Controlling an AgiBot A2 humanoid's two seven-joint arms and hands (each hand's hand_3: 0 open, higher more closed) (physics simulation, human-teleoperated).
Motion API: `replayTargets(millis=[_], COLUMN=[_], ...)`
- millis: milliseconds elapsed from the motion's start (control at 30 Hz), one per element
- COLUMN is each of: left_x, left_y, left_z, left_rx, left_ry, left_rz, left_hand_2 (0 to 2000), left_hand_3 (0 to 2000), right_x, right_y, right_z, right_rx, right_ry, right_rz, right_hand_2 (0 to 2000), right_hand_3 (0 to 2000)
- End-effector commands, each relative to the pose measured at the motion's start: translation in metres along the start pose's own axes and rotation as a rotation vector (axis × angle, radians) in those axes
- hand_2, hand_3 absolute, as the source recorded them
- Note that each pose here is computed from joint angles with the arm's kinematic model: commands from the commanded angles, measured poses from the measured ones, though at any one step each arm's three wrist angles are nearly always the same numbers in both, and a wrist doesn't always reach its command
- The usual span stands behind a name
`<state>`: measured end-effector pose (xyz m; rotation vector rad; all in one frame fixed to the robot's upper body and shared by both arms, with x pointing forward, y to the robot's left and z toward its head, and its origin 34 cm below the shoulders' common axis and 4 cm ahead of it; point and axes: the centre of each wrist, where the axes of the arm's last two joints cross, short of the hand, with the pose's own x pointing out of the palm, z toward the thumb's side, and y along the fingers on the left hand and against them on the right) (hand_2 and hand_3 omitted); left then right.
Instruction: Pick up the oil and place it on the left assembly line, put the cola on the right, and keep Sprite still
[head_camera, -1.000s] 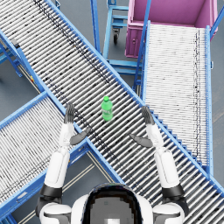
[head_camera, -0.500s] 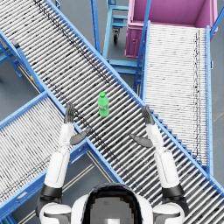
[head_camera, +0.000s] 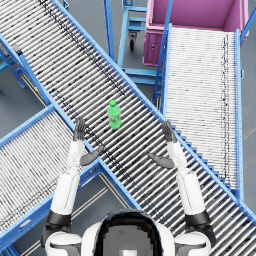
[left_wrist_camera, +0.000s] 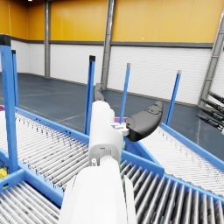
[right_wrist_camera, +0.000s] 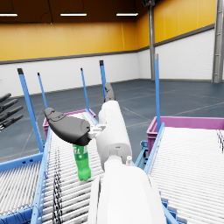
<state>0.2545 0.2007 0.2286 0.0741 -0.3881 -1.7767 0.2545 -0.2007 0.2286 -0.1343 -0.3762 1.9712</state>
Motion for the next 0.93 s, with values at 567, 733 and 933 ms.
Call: replayTargets(millis=[567, 733, 933], left_x=[0.0000, 0.0000, 0.0000], left_y=[0.0000, 0.0000, 0.0000], left_z=[0.0000, 0.0000, 0.0000], left_rx=[0.000, 0.000, 0.000], left_ry=[0.000, 0.000, 0.000], left_rz=[0.000, 0.000, 0.000], left_hand_2=[0, 0, 0], left_hand_3=[0, 0, 0], right_x=[0.0000, 0.0000, 0.0000], right_y=[0.0000, 0.0000, 0.0000], right_z=[0.0000, 0.0000, 0.0000], right_rx=[0.000, 0.000, 0.000], right_ry=[0.000, 0.000, 0.000], right_rz=[0.000, 0.000, 0.000], right_hand_2=[0, 0, 0], right_hand_3=[0, 0, 0])
